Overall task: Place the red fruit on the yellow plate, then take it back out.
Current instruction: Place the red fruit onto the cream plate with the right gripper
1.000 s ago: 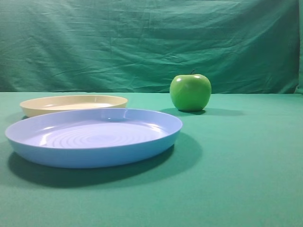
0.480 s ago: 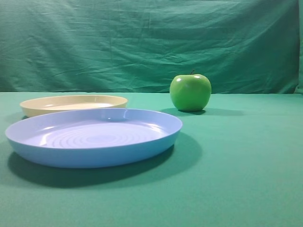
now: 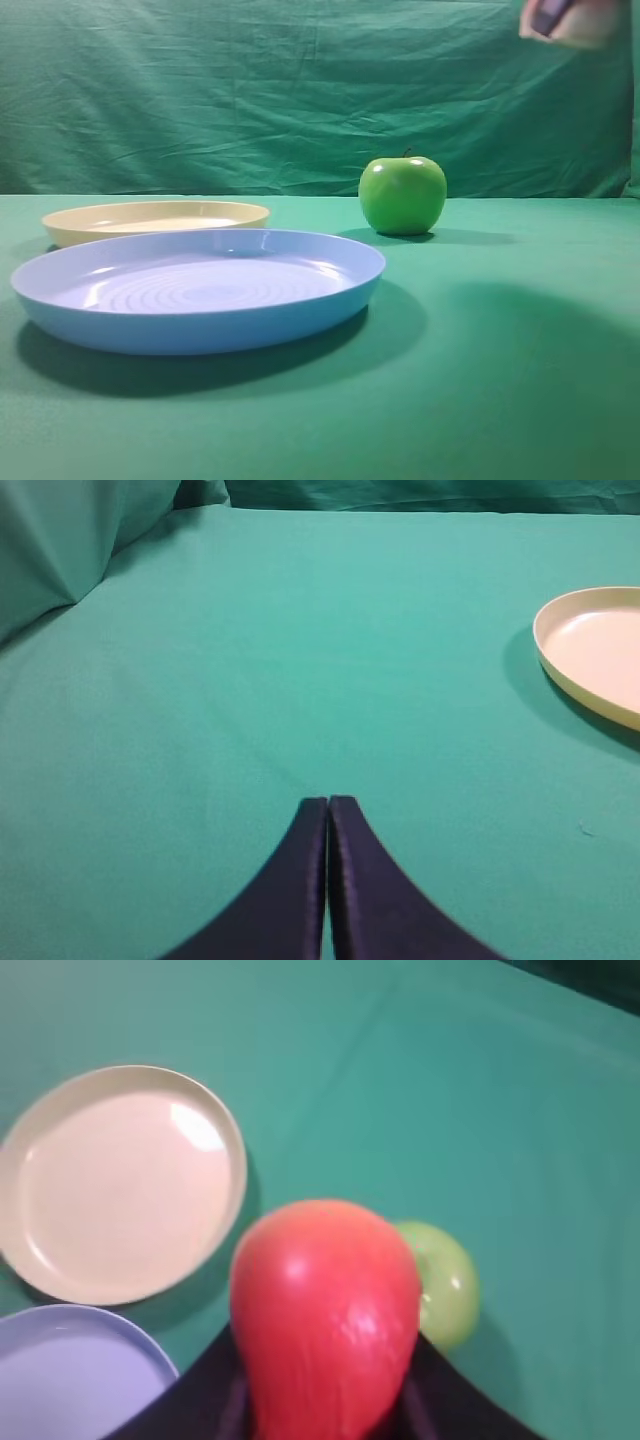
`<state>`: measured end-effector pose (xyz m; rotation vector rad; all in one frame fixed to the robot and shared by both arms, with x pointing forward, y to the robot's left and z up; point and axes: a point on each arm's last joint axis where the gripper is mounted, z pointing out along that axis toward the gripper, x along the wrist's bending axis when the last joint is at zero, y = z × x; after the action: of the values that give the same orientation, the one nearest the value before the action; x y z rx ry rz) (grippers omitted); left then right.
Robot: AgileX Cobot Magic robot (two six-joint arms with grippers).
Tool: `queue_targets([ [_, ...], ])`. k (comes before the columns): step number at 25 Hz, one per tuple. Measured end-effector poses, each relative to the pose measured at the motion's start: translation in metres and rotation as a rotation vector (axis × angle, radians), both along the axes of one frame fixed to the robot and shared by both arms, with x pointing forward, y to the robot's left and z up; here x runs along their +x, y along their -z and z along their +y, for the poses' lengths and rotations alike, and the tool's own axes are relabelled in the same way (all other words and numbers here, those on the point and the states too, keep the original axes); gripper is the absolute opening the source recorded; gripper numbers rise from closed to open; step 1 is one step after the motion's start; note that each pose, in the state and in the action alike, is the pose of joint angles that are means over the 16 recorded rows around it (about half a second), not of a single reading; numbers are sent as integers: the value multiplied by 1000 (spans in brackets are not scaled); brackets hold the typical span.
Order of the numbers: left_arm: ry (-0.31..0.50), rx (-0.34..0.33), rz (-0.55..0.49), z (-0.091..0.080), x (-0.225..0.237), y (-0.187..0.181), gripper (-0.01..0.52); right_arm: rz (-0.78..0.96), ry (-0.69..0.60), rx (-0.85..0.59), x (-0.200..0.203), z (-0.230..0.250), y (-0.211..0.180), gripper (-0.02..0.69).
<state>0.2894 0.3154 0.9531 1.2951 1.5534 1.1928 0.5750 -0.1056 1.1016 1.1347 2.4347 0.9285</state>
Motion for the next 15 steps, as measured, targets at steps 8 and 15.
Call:
queue_targets([
  [8,0,1,0,0,0,0,0,-16,-218,-26,14,100,34,200],
  [15,0,1,0,0,0,0,0,0,-295,-64,27,150,100,204],
])
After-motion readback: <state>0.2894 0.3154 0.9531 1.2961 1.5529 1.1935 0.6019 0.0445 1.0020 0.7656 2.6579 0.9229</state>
